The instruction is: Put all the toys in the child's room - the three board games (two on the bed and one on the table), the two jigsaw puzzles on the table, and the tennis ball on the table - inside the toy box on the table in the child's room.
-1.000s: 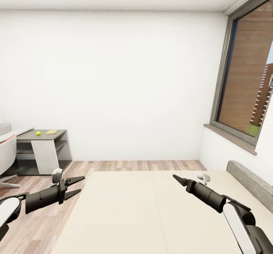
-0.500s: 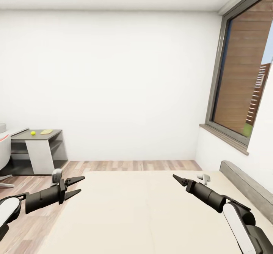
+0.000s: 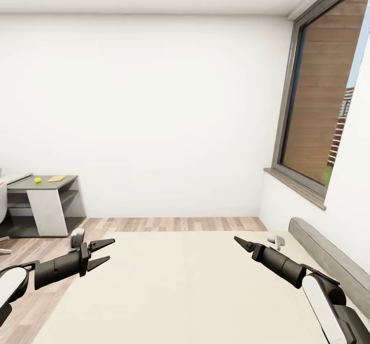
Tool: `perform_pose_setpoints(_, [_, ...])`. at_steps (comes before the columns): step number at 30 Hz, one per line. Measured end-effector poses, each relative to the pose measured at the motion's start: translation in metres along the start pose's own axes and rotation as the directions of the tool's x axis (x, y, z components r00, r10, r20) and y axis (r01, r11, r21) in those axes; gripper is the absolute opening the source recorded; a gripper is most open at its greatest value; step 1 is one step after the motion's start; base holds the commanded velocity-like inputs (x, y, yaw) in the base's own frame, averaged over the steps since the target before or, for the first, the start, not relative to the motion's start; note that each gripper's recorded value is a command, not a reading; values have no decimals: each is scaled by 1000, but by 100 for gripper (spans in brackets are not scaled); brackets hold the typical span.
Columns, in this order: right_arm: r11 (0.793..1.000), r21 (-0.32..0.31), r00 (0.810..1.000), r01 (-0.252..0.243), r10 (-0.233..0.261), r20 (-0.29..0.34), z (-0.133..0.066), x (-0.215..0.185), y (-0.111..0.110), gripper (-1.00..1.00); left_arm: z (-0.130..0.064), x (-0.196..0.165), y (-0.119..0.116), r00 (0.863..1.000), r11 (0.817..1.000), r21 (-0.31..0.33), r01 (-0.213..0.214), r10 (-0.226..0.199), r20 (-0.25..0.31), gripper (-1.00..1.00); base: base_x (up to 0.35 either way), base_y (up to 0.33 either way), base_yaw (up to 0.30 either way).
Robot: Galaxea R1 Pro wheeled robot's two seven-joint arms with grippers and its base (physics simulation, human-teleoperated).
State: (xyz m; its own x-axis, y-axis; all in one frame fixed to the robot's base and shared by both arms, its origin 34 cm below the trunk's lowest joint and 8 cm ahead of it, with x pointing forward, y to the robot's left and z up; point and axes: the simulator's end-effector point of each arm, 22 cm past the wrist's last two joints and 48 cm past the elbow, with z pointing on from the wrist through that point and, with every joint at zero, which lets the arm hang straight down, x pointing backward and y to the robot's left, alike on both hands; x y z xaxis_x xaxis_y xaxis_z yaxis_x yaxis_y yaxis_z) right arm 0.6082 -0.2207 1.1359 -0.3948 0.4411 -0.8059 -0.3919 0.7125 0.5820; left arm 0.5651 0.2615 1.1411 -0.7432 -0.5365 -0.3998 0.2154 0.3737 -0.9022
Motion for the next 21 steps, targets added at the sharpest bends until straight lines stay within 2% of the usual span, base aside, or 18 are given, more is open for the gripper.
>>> perform_pose_setpoints(13, [1000,0,1000,0,0,0,0,0,0,100,0,0,0,1000,1000,0,0,0,0,100,0,-245,0])
perform_pose_setpoints(21, [1000,0,1000,0,0,0,0,0,0,100,0,0,0,1000,1000,0,0,0,0,100,0,-76,0])
